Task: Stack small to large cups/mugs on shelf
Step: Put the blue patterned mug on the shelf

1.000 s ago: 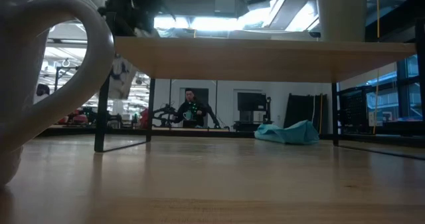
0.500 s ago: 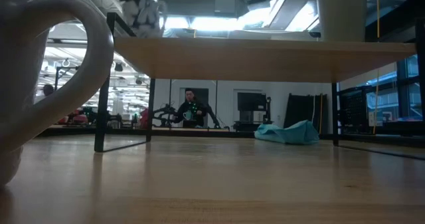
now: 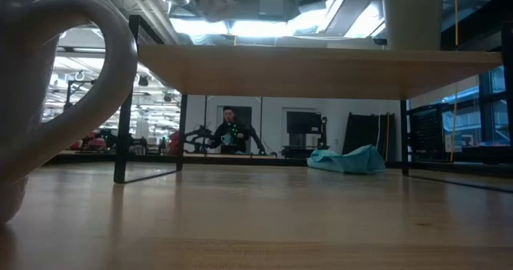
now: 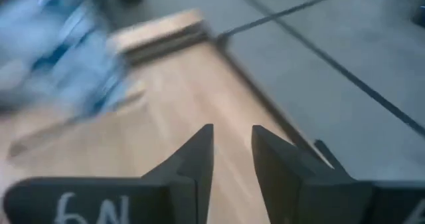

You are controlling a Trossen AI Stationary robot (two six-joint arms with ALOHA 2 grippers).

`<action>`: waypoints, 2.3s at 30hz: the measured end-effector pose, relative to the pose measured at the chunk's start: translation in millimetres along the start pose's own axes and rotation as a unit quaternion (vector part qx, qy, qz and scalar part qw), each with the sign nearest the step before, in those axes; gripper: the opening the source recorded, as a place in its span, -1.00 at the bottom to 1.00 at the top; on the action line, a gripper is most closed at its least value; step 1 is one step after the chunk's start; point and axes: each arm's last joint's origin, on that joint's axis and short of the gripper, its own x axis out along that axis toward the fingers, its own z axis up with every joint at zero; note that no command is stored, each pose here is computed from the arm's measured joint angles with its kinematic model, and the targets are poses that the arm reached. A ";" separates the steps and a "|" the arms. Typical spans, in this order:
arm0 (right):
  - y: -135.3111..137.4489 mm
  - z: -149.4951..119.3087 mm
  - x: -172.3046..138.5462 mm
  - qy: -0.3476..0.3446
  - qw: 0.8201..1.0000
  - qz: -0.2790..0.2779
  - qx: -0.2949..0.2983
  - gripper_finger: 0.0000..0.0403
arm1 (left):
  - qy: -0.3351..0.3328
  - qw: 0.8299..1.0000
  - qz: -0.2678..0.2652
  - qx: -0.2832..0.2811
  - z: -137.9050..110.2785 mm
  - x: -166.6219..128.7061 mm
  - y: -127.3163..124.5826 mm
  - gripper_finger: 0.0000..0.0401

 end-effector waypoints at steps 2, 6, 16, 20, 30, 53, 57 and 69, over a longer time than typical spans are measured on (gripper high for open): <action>-5.6 4.3 1.2 -0.019 0.997 -0.015 0.070 -0.48 | -0.003 1.000 -0.010 0.017 4.9 6.1 -7.6 -0.98; -8.3 10.4 1.3 -0.047 0.988 -0.006 0.150 -0.48 | 0.002 0.999 -0.026 0.040 13.3 22.1 -18.6 -0.98; 0.8 37.3 -7.9 -0.157 0.972 0.128 0.116 -0.48 | 0.009 0.995 -0.060 0.084 30.4 64.1 -25.6 -0.98; 5.5 46.7 -33.1 -0.170 0.954 0.248 0.011 -0.48 | 0.020 0.994 -0.063 0.089 32.8 76.9 -25.6 -0.98; -15.3 11.8 -103.5 -0.061 0.985 0.162 0.009 -0.48 | -0.001 0.991 -0.089 0.104 40.2 89.8 -24.6 -0.98; -39.6 -35.2 -175.6 -0.046 0.989 0.115 0.085 -0.48 | 0.024 0.983 -0.128 0.128 49.4 153.9 -25.4 -0.98; -37.5 -39.7 -165.4 -0.034 0.989 0.111 0.089 -0.48 | 0.028 0.983 -0.129 0.127 48.6 154.4 -25.4 -0.98; -32.8 -46.7 -145.4 -0.047 0.981 0.119 0.146 -0.48 | 0.045 0.982 -0.131 0.125 45.4 154.3 -25.8 -0.98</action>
